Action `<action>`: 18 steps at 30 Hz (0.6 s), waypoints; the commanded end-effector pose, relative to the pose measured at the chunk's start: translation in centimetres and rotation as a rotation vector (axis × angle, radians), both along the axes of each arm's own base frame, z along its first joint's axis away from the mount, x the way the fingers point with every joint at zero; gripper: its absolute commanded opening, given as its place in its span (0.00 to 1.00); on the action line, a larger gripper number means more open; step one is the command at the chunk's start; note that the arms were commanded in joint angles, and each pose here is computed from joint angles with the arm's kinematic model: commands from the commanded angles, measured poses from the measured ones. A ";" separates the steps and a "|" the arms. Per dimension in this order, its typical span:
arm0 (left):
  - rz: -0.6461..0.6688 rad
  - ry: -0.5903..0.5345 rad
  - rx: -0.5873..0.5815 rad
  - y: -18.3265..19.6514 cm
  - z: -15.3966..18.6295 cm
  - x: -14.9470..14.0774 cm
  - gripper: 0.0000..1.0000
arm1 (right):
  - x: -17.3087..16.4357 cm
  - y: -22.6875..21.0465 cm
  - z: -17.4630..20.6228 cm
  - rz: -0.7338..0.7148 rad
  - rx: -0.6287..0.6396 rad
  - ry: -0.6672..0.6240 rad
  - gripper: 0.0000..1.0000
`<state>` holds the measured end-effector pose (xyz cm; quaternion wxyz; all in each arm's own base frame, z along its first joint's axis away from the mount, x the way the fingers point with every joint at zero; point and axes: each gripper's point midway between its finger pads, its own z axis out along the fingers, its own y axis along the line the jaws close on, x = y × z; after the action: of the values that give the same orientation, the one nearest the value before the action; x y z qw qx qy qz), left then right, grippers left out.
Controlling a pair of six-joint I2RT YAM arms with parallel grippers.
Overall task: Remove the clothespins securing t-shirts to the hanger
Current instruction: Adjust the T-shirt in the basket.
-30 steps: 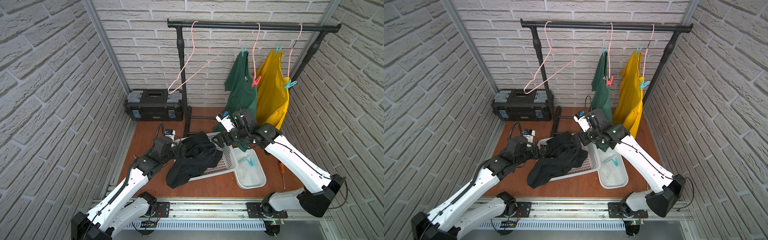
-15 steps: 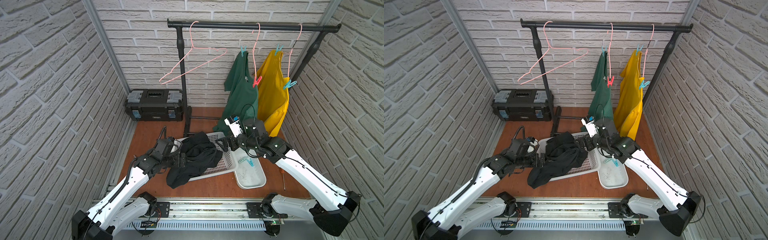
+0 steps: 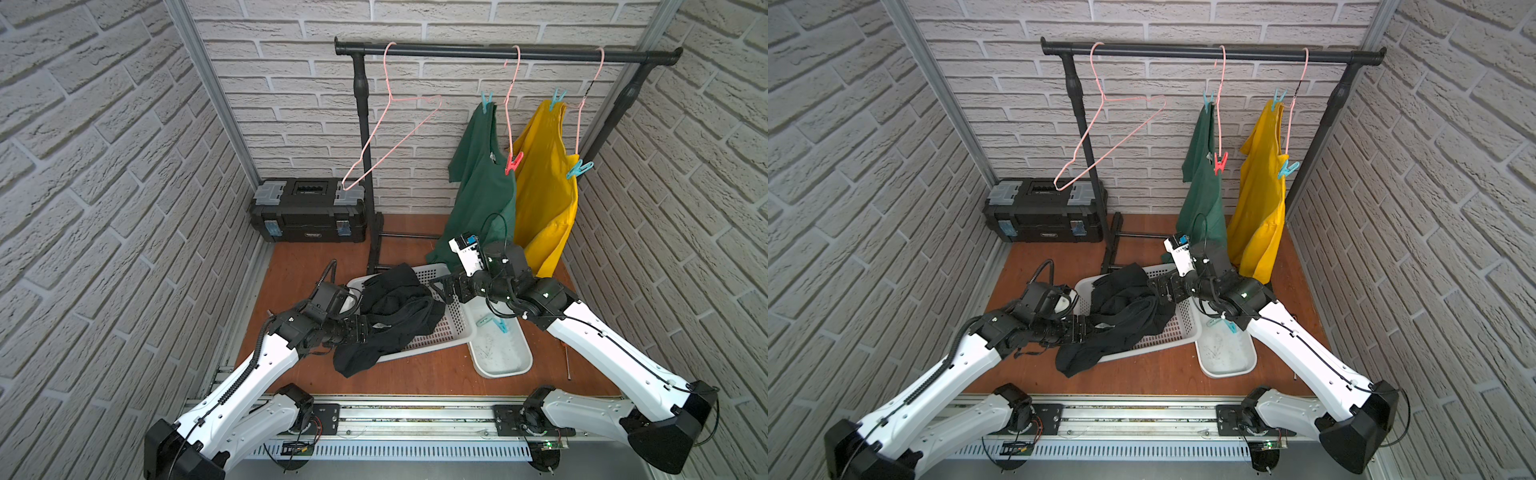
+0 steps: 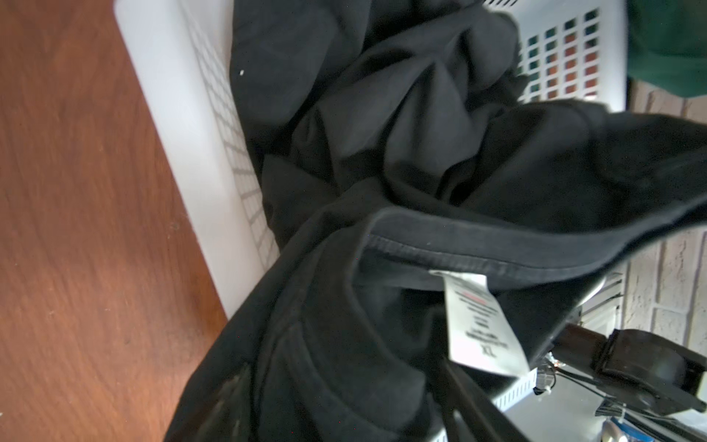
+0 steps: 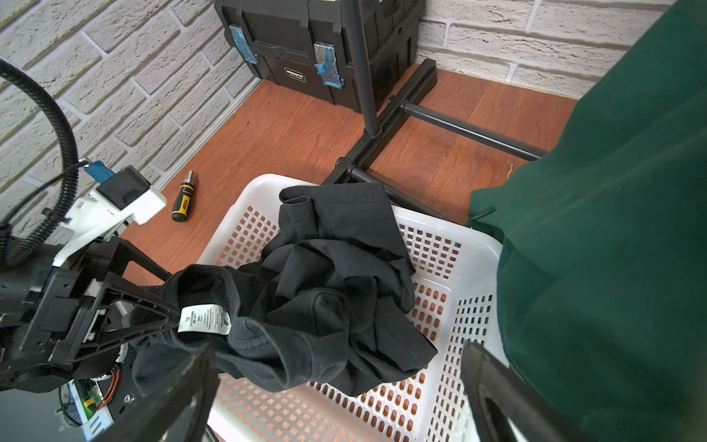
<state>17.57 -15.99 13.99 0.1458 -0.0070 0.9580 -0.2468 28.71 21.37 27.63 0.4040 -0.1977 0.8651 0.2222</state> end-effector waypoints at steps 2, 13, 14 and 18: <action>0.021 -0.028 -0.027 -0.5 0.6 0.8 0.47 | 0.4 -0.2 1.6 -0.026 0.043 -0.063 1.00; 0.042 -0.131 -0.056 -1.3 3.7 3.4 0.00 | -0.5 -0.8 0.5 -0.037 0.063 -0.060 1.00; 0.038 -0.153 -0.063 -1.6 4.3 3.9 0.00 | -0.7 -0.8 0.5 -0.034 0.067 -0.062 1.00; 0.029 -0.233 -0.099 -3.2 6.7 6.6 0.00 | -1.3 -0.8 0.6 -0.020 0.085 -0.063 1.00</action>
<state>21.34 -17.74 17.57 0.1975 -0.0143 0.9434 -0.2660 27.46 20.33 26.65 0.4155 -0.1818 0.8613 0.2289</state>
